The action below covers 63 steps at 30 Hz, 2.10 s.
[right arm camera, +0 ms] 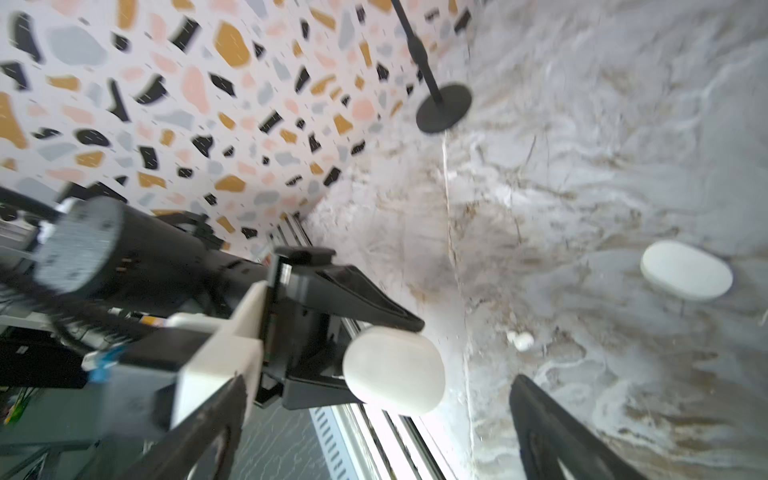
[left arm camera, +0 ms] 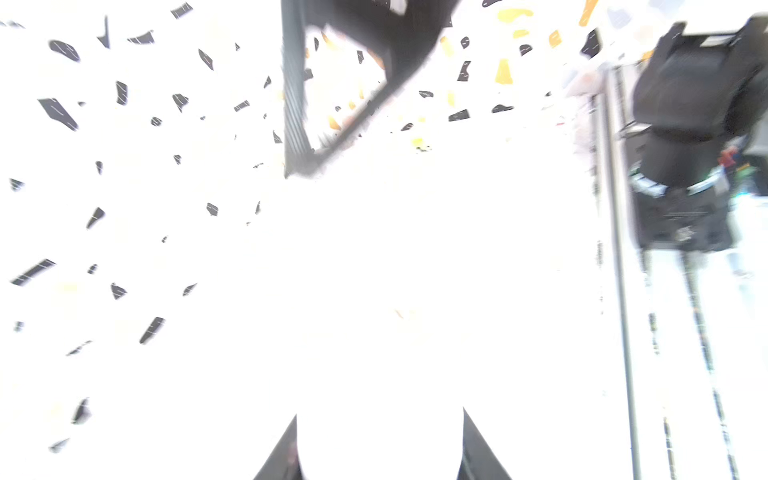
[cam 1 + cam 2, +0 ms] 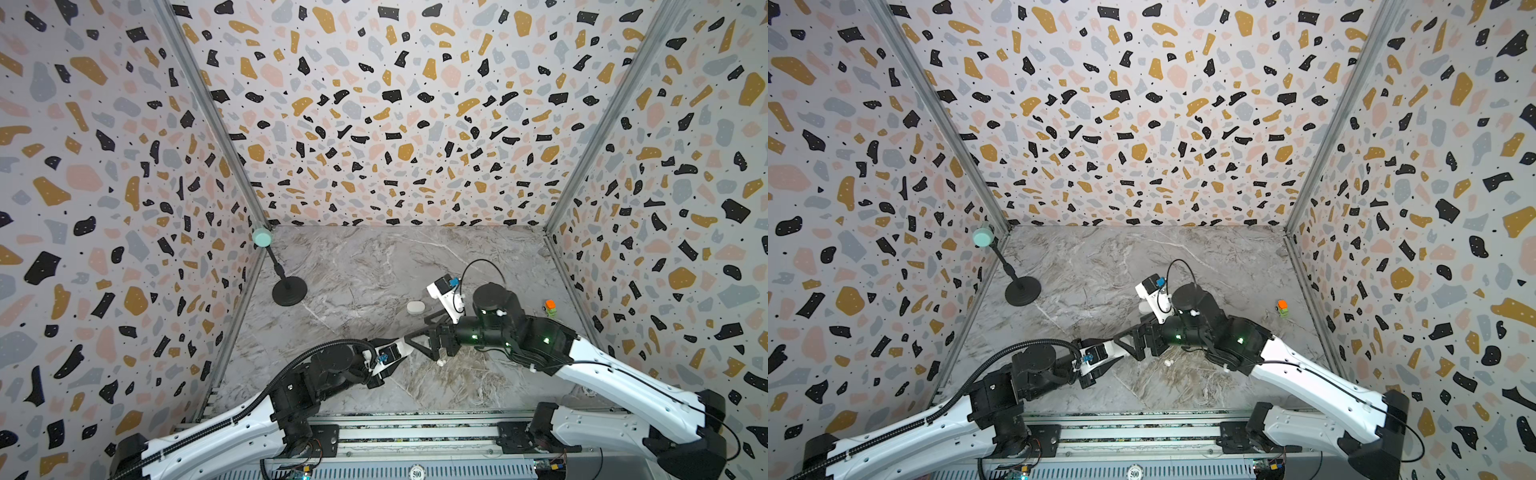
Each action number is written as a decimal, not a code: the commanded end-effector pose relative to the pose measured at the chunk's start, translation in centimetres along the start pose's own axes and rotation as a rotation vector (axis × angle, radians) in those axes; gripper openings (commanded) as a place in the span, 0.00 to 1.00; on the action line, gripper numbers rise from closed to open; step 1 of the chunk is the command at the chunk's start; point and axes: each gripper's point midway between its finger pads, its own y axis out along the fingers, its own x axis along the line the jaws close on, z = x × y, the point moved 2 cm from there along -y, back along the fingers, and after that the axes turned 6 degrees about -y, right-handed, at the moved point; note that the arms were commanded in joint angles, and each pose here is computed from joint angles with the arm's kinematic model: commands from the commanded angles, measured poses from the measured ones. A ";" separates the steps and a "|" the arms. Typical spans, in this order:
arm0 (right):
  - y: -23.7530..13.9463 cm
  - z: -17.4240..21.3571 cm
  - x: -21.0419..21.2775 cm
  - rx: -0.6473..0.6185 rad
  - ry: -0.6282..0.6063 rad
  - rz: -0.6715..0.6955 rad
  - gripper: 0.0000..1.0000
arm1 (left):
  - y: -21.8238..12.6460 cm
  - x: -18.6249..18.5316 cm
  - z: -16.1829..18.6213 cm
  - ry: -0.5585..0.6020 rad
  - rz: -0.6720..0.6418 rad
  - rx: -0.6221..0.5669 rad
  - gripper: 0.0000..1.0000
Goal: Insert the wireless bluetooth earbuds into the charging case
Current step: 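Open the right gripper and withdraw it while the left gripper keeps the case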
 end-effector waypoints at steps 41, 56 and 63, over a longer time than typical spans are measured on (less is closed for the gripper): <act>-0.4 7.6 3.2 -0.043 -0.363 -0.243 0.97 | -2.2 -5.0 -3.9 -0.282 0.393 -0.082 0.00; 0.2 7.2 1.8 -0.049 -0.366 -0.130 0.98 | -2.2 -5.3 -3.7 -0.278 0.415 -0.080 0.00; 0.4 7.2 1.2 -0.040 -0.365 -0.093 0.98 | -2.2 -5.4 -3.7 -0.280 0.422 -0.079 0.00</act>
